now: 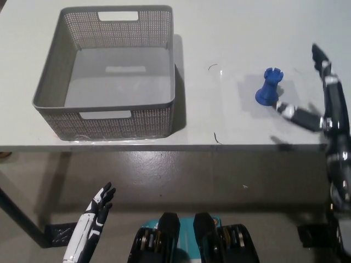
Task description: Use the right hand to pick up a chess pieces and put it into a container on the left hand side
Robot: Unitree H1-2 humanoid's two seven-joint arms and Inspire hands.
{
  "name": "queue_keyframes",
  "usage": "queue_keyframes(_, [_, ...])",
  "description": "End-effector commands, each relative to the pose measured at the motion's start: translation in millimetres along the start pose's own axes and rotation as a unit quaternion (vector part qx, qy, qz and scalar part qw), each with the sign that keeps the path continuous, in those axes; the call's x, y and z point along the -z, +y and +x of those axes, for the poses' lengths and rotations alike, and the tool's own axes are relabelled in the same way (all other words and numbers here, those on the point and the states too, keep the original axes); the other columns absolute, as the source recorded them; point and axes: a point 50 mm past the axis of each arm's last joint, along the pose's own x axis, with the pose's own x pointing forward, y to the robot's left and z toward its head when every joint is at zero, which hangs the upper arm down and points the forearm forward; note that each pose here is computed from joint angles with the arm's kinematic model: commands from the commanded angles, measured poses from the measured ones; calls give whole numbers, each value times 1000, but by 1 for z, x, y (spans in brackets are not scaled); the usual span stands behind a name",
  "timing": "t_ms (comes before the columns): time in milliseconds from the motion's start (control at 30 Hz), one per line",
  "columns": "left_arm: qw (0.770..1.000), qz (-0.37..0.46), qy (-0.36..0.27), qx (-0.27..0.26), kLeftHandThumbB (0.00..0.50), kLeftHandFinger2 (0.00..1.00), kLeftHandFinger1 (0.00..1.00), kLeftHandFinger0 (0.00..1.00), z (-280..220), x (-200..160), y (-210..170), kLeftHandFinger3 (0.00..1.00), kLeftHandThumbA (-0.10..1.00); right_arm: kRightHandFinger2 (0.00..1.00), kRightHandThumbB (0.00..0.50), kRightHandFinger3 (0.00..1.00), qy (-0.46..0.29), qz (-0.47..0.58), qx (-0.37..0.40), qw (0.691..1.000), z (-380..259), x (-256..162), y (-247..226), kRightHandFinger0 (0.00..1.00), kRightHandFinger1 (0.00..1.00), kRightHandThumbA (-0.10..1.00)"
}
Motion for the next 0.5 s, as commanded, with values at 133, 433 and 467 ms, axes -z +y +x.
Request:
queue_keyframes(133, [999, 20, -28, 5, 180, 1000, 1000, 1000, -3, -8, 5, 1000, 1000, 1000, 396, 1000, 49, 25, 19, 998, 85, -1, -11, 1000, 1000, 972])
queue_keyframes(433, [999, 27, -25, 13, 181, 1000, 1000, 1000, 0, -8, 7, 1000, 1000, 1000, 396, 1000, 109, -2, 10, 994, 138, 5, -11, 1000, 1000, 958])
queue_keyframes(467, [999, 27, -25, 13, 183, 1000, 1000, 1000, 0, -7, 7, 1000, 1000, 1000, 397, 1000, 112, -4, 9, 994, 140, 5, -11, 1000, 1000, 956])
